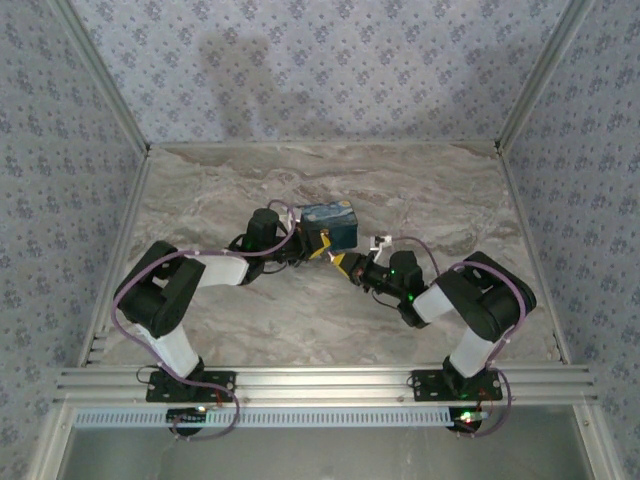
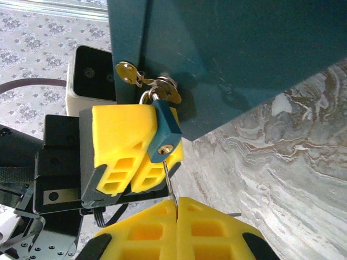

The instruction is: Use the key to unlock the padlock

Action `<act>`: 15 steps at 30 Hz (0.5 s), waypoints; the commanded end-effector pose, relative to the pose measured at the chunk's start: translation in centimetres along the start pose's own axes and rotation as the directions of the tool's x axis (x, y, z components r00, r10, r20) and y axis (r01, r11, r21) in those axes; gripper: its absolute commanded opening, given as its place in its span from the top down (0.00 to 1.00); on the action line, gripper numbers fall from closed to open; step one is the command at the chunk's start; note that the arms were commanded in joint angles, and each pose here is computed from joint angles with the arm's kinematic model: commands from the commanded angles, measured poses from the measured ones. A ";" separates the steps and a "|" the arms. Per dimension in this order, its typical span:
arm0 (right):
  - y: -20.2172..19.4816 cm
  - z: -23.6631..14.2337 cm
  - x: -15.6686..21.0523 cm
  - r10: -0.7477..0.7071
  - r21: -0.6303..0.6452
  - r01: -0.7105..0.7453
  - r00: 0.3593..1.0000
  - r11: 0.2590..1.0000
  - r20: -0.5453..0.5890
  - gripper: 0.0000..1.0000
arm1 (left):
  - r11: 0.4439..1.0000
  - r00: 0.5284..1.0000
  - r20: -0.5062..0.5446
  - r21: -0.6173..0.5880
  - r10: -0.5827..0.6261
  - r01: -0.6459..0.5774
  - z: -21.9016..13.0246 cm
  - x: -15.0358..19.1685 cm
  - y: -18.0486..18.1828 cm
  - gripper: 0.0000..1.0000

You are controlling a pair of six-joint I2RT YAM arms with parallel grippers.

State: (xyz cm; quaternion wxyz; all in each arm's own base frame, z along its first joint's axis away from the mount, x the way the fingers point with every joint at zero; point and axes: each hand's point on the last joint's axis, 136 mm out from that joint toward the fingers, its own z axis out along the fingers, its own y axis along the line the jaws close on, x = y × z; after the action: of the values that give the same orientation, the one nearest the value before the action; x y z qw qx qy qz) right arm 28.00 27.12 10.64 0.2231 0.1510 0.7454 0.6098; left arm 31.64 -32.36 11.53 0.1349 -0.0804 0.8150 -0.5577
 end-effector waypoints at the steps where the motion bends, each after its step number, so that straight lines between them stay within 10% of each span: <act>1: 0.3 -0.1 -0.4 -0.001 -0.018 0.002 1.000 1.000 0.027 1.00 | 0.998 1.000 -0.006 0.062 0.031 -0.030 -0.3 0.2 -1.8 0.98; 15: 1.0 0.4 -0.8 0.003 -0.045 -0.002 1.000 0.999 0.030 1.00 | 0.997 1.000 -0.005 0.071 0.030 -0.029 -0.3 0.2 -1.9 0.98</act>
State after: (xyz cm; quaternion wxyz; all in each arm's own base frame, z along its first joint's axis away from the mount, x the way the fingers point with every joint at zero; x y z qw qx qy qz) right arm 28.03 27.14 10.69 0.2226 0.1534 0.7416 0.6140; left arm 31.59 -32.33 11.51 0.1342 -0.0822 0.8139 -0.5593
